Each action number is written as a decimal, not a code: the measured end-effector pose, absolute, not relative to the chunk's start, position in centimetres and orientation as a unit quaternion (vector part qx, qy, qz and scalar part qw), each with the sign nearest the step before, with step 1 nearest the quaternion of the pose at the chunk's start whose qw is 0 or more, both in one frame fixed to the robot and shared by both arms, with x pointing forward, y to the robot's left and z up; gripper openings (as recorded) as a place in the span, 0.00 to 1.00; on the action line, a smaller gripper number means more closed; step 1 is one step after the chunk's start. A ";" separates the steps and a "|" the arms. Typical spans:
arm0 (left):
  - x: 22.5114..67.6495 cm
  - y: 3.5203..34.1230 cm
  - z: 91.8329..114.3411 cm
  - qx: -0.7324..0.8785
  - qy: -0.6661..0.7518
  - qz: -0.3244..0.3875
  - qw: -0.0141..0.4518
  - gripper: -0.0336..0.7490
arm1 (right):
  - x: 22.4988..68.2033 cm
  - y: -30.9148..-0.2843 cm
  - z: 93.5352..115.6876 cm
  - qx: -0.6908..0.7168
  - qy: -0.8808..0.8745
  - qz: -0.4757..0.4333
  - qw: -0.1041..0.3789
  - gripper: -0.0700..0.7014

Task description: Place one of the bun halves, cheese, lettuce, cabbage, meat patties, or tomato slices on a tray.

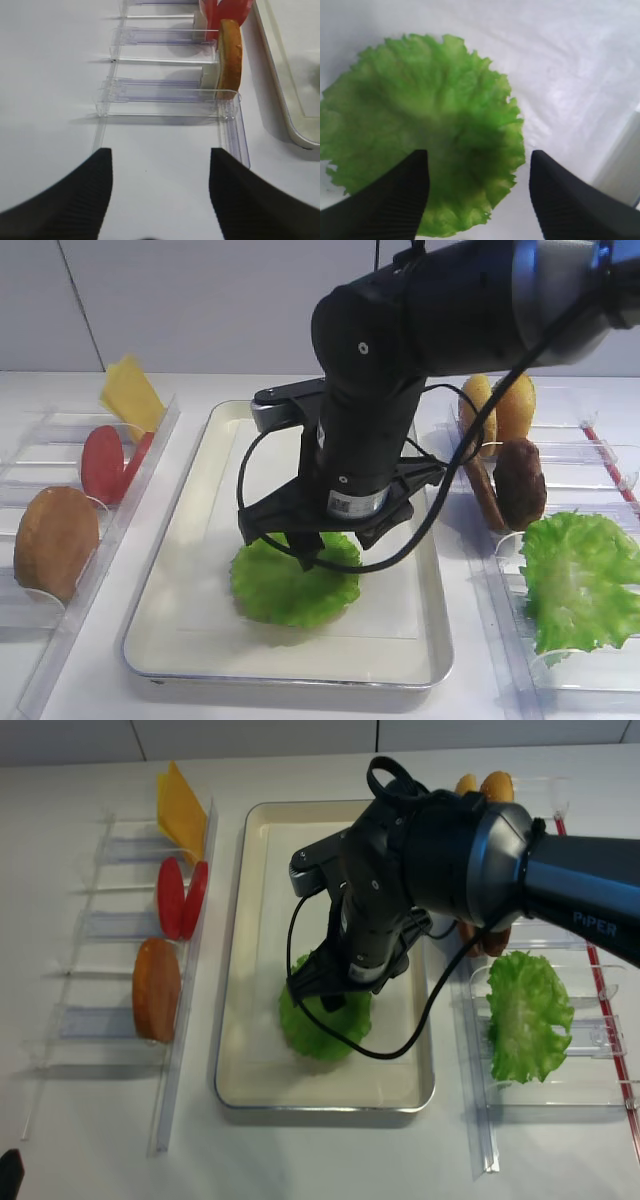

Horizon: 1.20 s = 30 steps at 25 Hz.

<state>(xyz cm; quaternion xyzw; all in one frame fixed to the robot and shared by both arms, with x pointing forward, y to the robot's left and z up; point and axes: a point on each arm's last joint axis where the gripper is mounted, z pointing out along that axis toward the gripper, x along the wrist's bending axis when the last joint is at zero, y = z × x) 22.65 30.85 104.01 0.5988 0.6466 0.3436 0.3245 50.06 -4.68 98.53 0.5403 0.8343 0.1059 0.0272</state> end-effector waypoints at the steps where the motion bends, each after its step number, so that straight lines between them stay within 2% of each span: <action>1: 22.7 30.8 104.0 0.599 0.647 0.344 0.325 0.57 | 50.2 -4.7 99.0 0.538 0.835 0.107 0.035 0.71; 12: 22.7 30.8 104.0 0.599 0.647 0.344 0.325 0.57 | 49.7 -6.1 104.6 0.522 0.835 0.149 0.087 0.71; 18: 22.7 30.8 104.0 0.599 0.647 0.344 0.325 0.57 | 48.6 -7.9 108.5 0.510 0.829 0.190 0.126 0.71; 30: 22.7 30.8 104.0 0.599 0.647 0.344 0.325 0.57 | 43.4 -13.0 111.9 0.476 0.829 0.247 0.158 0.71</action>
